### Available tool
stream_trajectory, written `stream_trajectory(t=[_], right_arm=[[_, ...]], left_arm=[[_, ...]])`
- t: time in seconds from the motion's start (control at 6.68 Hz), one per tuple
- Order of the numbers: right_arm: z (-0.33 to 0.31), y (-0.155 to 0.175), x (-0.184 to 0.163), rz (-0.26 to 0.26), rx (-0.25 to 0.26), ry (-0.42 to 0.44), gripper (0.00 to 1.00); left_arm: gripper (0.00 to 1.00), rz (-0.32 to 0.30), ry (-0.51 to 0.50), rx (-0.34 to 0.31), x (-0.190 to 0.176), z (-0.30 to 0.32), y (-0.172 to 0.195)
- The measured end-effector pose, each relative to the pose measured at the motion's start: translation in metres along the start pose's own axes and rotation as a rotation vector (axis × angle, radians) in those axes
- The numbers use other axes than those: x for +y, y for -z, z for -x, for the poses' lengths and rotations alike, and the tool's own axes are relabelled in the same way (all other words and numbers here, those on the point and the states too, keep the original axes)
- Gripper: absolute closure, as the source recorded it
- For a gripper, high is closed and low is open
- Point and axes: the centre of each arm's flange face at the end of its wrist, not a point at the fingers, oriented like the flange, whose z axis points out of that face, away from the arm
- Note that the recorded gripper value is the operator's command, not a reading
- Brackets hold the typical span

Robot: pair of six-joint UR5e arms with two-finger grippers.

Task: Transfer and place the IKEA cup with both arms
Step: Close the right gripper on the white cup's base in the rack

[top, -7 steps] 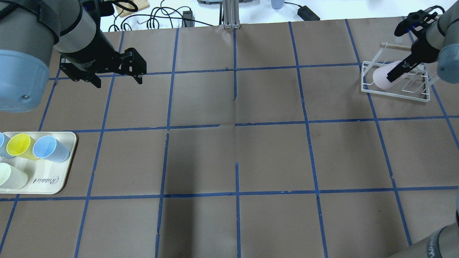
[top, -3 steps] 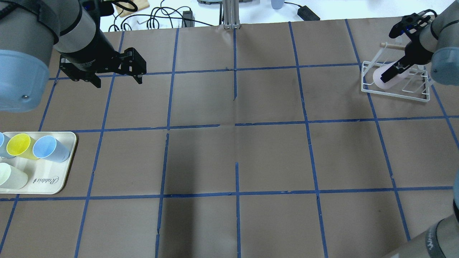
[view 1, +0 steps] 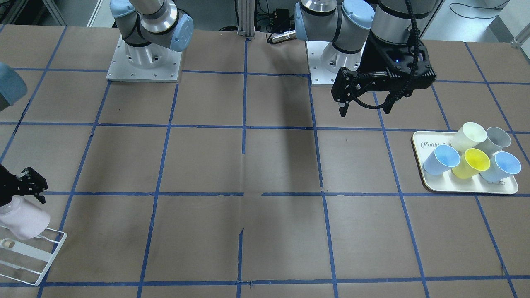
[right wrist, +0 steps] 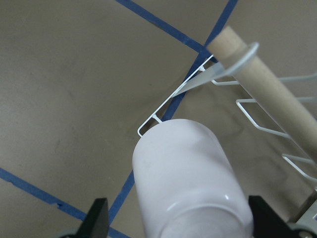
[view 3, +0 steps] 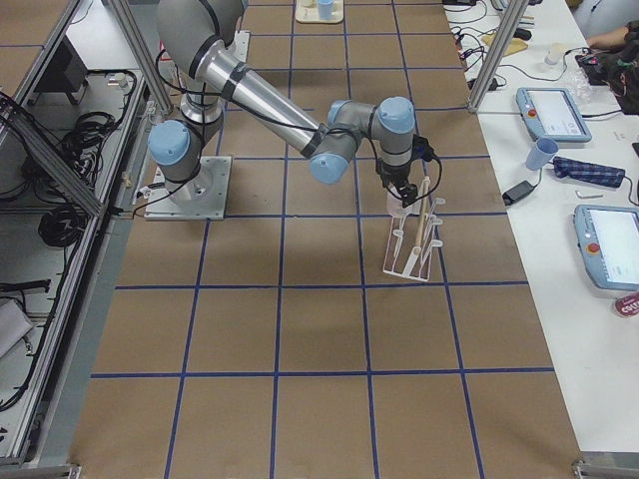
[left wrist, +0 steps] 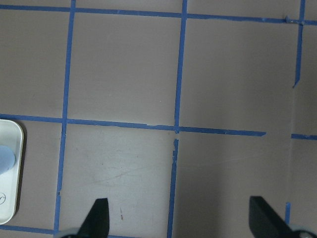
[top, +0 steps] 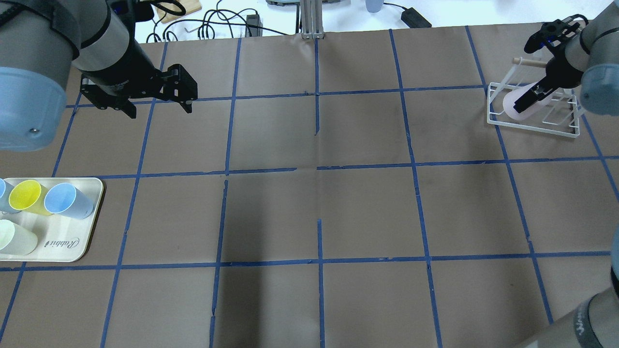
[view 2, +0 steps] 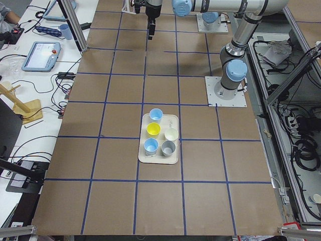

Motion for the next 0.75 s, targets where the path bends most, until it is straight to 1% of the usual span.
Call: stream_trajectory(t=[0.15,0.75], right_arm=[[0.0003,-0.0011,0.0014,0.005,-0.004,-0.001,0.15],[-0.0011,0.0005,0.0017,0.009,-0.004,-0.004,0.53]], left_arm=[[0.00,0.000,0.000,0.000,0.0000,0.0000,0.0000],[0.00,0.002,0.000,0.005,0.0002,-0.0005,-0.0005]])
